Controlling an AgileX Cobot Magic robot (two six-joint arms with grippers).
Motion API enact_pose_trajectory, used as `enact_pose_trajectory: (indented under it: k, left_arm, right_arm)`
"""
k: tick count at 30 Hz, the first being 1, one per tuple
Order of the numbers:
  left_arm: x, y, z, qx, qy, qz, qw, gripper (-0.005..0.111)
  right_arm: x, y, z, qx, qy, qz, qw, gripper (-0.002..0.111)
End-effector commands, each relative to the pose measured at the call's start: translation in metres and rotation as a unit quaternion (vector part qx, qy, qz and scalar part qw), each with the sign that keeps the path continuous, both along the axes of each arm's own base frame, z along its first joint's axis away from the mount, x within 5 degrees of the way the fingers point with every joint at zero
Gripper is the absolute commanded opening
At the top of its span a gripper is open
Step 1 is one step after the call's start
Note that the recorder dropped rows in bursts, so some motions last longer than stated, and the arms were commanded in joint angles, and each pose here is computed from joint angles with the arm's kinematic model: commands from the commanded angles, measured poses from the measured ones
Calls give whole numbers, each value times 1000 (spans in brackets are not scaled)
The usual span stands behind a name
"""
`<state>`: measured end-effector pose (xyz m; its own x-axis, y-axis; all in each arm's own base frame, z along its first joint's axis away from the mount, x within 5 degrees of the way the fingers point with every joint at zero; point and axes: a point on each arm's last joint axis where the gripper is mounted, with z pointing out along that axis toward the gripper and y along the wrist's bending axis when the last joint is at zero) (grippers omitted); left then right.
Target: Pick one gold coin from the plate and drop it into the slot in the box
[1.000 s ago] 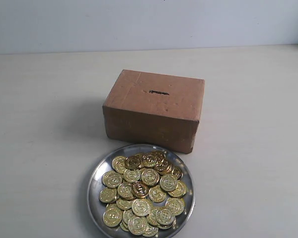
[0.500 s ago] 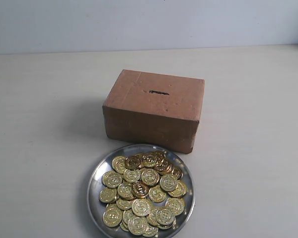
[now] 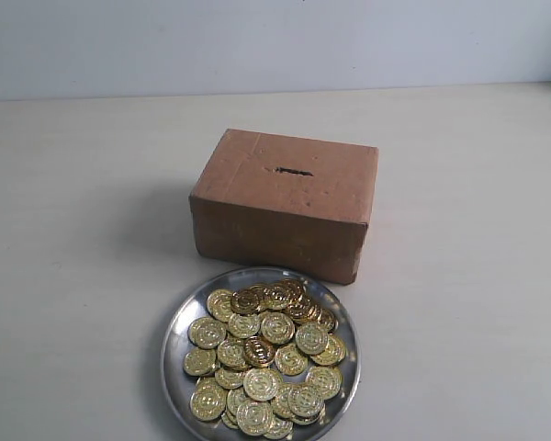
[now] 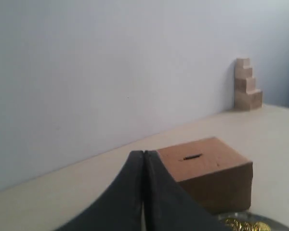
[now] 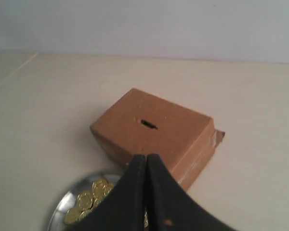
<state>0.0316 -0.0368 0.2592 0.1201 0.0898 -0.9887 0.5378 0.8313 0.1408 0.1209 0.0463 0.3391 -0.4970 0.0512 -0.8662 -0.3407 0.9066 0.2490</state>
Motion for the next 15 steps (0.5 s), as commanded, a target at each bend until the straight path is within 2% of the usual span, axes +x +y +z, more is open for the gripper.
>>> enact_pose_trajectory:
  k: [1,5,11,15]
  left_arm:
    - [5,-5,-1,117,-43,-28,992,0]
    - [16,-11,-6,208,-58,-50,975,0]
    - [31,-25,-19,325,-64,-124,935,0]
    - [41,-38,-29,395,-65,-189,897,0]
  right_arm:
    - [18,11,-2,-21,40,49,998,0]
    - [25,18,-12,-26,84,93,992,0]
    - [34,23,-23,-27,124,114,985,0]
    - [37,24,-25,-36,126,121,984,0]
